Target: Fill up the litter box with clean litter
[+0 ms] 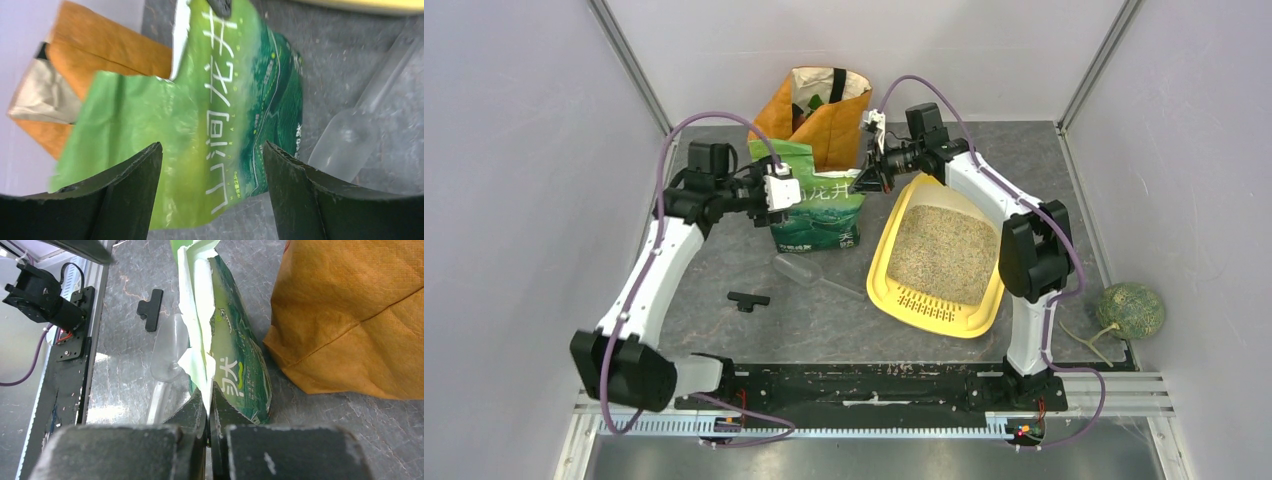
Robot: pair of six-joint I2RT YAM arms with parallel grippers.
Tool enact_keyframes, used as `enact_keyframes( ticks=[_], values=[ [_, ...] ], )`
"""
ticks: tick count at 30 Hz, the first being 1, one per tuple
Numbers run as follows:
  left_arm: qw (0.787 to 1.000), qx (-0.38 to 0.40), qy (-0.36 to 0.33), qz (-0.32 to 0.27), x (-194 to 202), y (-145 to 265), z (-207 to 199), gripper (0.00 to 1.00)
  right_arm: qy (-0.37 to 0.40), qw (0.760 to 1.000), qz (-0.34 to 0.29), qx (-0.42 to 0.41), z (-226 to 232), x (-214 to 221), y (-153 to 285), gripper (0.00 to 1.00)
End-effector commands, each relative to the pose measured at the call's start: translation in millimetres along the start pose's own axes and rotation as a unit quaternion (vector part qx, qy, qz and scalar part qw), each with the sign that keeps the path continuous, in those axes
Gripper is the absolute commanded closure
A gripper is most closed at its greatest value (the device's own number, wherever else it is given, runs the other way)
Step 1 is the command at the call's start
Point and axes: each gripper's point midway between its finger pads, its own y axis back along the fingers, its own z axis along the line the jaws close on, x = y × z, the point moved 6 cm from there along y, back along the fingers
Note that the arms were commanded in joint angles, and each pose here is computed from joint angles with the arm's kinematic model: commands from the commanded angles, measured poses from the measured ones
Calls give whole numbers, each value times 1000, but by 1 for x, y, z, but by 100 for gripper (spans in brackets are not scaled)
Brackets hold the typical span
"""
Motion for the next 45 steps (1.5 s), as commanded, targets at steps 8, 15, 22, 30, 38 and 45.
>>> enact_keyframes(
  ticks=[8, 15, 22, 30, 38, 45],
  values=[
    [994, 36, -96, 47, 52, -44, 23, 26, -6, 999, -24, -44, 1, -25, 3, 91],
    [993, 68, -84, 49, 59, -47, 11, 57, -15, 998, -31, -58, 1, -26, 10, 72],
    [992, 85, -66, 66, 64, -42, 8, 87, -39, 998, -39, -36, -7, -33, 30, 70],
    [992, 73, -76, 63, 65, -41, 10, 98, -81, 997, -6, 4, -19, -19, 38, 79],
    [994, 81, -55, 47, 57, -42, 17, 98, 126, 989, -44, 61, 6, -58, 84, 46],
    [994, 85, -53, 34, 56, -42, 15, 98, 280, 957, -68, 39, 37, -59, 53, 49]
  ],
)
